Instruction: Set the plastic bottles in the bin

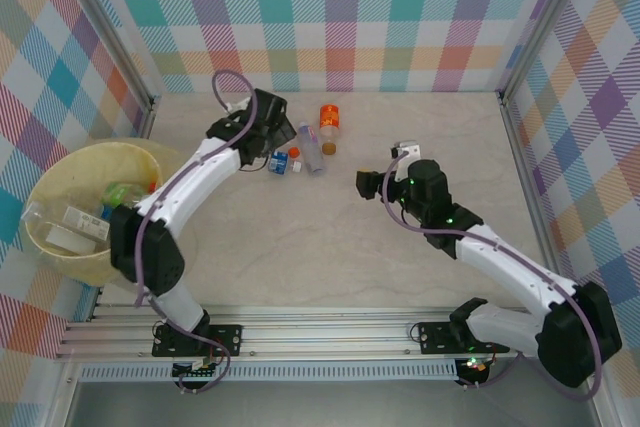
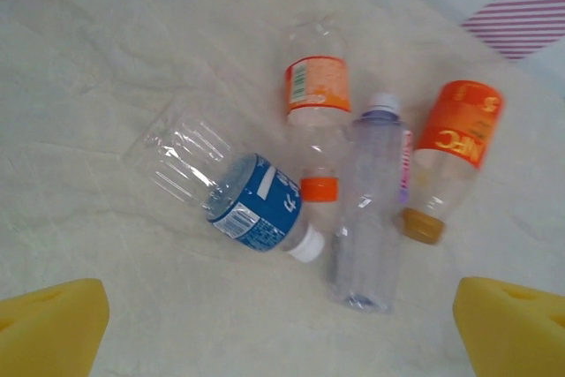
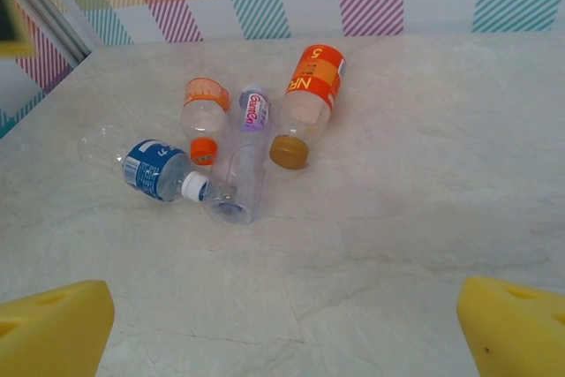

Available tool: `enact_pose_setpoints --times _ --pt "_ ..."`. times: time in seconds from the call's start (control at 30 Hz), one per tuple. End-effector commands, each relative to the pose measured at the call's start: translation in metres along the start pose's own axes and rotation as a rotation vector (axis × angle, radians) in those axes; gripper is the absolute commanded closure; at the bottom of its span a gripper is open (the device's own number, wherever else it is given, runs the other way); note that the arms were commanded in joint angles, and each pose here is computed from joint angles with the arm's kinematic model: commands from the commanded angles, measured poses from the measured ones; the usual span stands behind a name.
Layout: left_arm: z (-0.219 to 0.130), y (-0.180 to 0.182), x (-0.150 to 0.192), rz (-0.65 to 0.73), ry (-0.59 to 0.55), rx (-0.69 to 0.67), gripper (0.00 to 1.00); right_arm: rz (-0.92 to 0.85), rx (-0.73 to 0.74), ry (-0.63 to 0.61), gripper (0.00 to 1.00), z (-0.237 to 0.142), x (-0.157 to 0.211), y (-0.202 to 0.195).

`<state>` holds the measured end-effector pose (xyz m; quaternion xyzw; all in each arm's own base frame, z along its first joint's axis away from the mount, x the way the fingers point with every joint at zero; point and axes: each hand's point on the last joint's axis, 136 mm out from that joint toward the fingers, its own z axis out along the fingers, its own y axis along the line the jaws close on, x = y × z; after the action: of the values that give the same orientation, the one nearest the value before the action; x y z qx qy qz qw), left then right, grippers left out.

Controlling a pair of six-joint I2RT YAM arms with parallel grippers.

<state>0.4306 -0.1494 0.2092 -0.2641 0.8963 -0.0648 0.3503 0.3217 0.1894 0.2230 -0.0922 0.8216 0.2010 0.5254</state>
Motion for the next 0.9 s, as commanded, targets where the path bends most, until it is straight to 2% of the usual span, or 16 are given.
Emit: enact_pose_setpoints --times 0.0,0.23,0.37,0.57,0.73,0.87 --pt "0.015 -0.004 -0.01 -0.115 -0.069 -0.038 0.0 -0.052 0.024 0.029 0.0 -0.018 0.009 -0.007" --pt "0.062 0.006 -0.001 -0.215 -0.103 -0.131 0.0 -0.034 0.013 0.021 0.0 -0.038 0.016 -0.009" --pt "0.087 0.021 0.003 -0.293 -0.062 -0.159 0.0 -0.05 0.019 0.016 0.0 -0.044 0.014 -0.011" --pt "0.117 0.024 0.008 -0.313 -0.046 -0.176 0.0 -0.061 0.028 0.016 0.0 -0.047 0.016 -0.013" --pt "0.143 0.032 0.015 -0.383 -0.017 -0.15 0.06 -0.053 0.035 0.02 0.0 -0.049 0.017 -0.014" --pt "0.155 0.029 0.017 -0.38 -0.019 -0.137 0.14 -0.03 0.107 -0.003 0.0 -0.054 0.015 -0.028"
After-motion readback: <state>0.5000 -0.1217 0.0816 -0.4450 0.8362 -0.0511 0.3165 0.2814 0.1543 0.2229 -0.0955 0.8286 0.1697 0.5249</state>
